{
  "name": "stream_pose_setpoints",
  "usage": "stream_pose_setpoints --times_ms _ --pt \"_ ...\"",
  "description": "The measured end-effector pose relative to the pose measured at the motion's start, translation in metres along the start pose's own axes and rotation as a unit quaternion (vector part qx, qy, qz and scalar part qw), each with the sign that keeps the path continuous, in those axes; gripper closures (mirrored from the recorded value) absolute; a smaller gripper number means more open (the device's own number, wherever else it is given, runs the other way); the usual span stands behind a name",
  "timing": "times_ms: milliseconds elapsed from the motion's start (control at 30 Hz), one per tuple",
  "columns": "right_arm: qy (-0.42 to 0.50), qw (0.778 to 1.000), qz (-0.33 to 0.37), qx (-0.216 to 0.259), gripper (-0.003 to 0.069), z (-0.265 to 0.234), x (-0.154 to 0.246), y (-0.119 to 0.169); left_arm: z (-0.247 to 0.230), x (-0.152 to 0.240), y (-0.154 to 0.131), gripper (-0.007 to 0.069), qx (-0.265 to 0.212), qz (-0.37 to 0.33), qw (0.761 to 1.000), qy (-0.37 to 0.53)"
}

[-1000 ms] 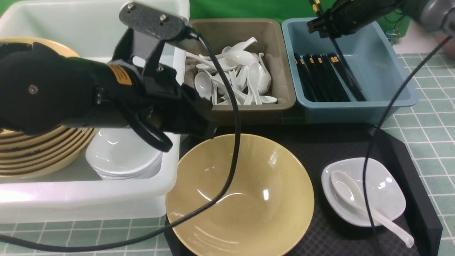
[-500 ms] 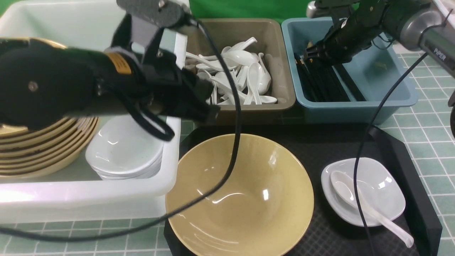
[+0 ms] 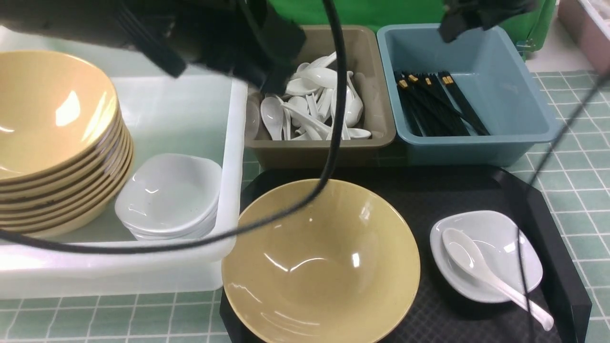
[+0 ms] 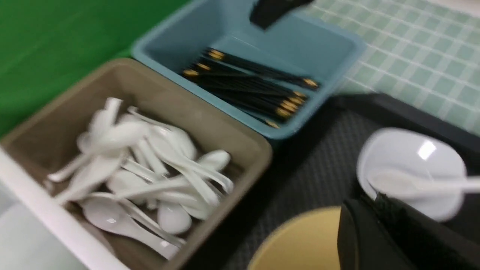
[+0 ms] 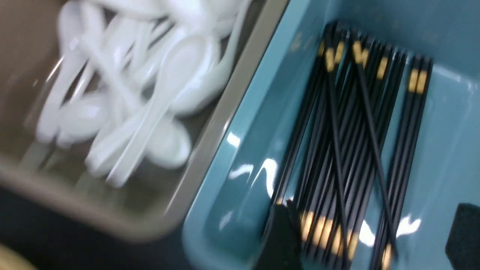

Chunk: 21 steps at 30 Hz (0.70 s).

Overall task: On blue table put chopsticks spoon bowls plates into blue grey white boxes.
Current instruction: 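Reach down and grasp the white spoon resting in the bowl with the right gripper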

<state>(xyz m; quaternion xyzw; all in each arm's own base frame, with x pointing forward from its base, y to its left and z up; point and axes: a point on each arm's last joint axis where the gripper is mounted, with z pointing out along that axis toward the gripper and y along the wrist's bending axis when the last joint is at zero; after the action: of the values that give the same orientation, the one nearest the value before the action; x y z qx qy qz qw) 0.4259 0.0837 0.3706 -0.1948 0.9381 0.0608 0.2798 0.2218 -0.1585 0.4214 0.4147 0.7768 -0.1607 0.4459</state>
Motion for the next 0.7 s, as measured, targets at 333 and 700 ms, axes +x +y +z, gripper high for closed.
stream_pose_setpoints --times_ms 333,700 --pt "0.126 0.991 -0.014 -0.034 0.0083 -0.034 0.117 0.033 0.014 0.009 -0.018 0.0636 0.094 0.035 0.993 0.060" --pt "0.201 0.976 -0.057 -0.064 0.0083 0.019 0.199 0.076 0.051 0.008 -0.060 0.0636 0.168 0.084 0.979 0.084"
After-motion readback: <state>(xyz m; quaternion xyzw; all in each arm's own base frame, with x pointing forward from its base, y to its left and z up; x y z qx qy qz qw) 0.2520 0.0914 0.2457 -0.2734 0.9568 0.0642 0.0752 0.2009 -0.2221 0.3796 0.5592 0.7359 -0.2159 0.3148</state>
